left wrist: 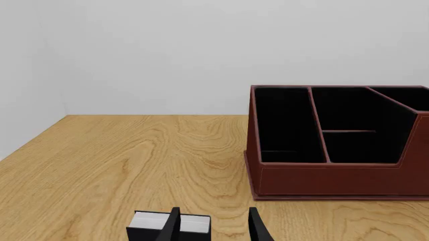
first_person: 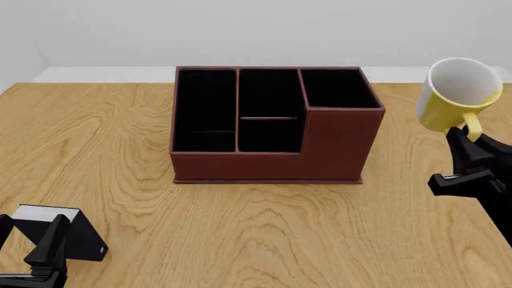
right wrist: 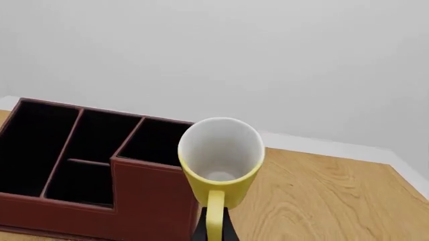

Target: Pick up the yellow and white mug and place it to the right of the caddy.

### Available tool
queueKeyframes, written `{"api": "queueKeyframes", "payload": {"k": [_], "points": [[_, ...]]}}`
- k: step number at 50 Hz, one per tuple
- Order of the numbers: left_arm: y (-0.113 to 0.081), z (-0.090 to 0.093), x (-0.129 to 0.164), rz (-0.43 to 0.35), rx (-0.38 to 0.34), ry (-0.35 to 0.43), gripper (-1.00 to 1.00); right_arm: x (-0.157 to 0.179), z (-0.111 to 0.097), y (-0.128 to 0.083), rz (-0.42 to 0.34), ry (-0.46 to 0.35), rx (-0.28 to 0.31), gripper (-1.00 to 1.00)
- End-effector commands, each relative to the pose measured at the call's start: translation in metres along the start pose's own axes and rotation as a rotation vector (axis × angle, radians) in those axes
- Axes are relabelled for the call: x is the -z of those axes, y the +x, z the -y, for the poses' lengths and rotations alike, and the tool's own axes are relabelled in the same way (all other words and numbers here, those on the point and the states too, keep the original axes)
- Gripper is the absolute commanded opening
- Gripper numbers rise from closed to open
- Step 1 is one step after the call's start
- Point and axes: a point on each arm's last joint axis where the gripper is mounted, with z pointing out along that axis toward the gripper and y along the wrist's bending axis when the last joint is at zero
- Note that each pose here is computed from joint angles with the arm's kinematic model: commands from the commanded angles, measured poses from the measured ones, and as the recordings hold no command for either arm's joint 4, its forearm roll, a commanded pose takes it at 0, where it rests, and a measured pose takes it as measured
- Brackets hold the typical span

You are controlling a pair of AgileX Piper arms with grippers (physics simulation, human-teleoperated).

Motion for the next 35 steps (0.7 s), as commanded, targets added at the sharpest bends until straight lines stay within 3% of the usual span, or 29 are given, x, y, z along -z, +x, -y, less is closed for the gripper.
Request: {"api": "queueKeyframes", "payload": {"k": [1, 35], "points": [[0.0, 0.0, 0.0, 0.0, 0.0, 0.0, 1.0, -0.006, 0.0, 0.009, -0.015, 0.007, -0.005, -1.0], [0.0, 0.0, 0.0, 0.0, 0.0, 0.0, 1.0, -0.021, 0.001, 0.032, -0.057, 0.025, 0.004, -1.0]]}}
